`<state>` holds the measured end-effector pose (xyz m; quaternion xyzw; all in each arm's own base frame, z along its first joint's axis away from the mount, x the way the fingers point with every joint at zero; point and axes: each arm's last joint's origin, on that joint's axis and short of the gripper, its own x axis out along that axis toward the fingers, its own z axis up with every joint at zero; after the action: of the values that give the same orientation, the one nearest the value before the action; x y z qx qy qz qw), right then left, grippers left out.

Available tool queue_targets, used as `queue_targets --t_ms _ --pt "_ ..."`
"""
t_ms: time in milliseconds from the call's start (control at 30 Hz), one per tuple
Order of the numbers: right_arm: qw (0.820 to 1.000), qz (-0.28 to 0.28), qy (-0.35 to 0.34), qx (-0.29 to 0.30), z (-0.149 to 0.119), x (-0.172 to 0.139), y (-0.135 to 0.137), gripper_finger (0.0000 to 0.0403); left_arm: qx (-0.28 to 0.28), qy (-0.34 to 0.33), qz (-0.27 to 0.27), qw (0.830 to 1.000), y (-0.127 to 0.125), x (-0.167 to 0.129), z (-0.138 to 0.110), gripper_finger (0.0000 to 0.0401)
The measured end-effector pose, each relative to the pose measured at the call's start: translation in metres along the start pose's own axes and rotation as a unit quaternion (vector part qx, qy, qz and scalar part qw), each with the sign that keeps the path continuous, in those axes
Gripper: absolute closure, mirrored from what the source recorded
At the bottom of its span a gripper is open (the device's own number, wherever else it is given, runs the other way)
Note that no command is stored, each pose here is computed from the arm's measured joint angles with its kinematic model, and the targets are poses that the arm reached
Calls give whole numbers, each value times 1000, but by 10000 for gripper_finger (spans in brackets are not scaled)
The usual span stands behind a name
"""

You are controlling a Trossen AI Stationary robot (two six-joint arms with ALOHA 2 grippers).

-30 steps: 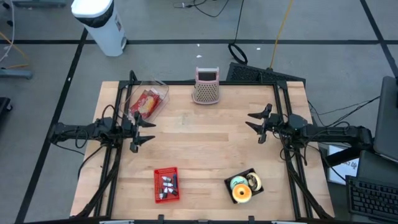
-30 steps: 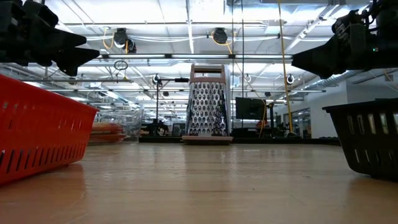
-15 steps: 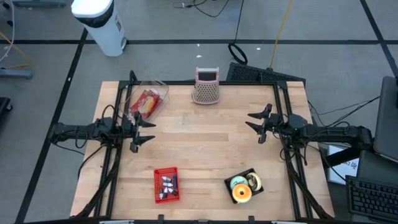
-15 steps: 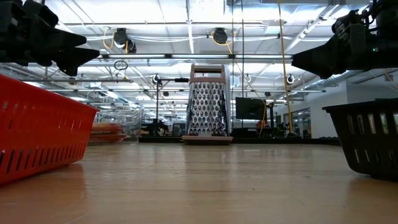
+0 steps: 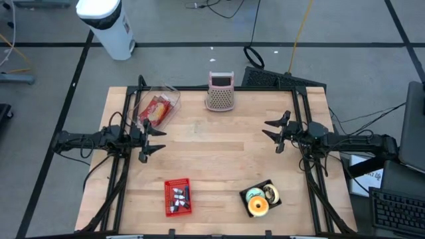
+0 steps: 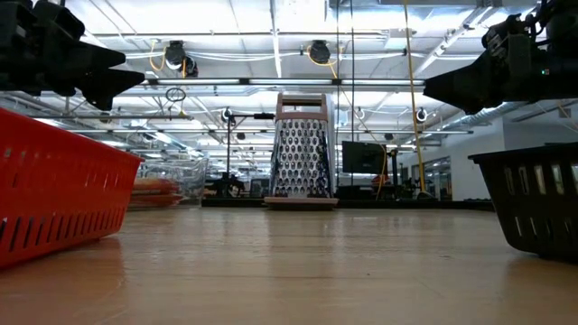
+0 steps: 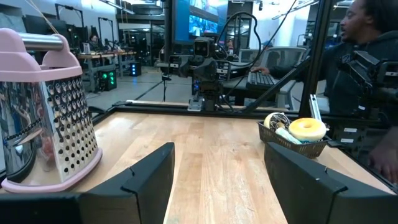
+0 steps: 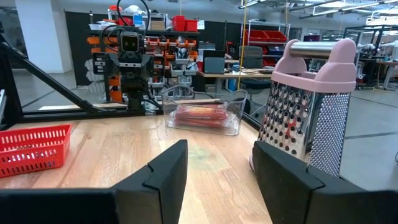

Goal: Pick & Place Food Item
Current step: Return to Home Position

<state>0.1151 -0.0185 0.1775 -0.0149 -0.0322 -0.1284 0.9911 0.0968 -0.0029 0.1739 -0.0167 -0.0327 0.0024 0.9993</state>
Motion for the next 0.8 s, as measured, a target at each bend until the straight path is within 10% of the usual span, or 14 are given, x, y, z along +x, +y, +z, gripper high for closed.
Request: queue_targets --t_ms 800 --pt "1000 0 0 0 0 0 0 230 0 0 0 1000 0 0 0 150"
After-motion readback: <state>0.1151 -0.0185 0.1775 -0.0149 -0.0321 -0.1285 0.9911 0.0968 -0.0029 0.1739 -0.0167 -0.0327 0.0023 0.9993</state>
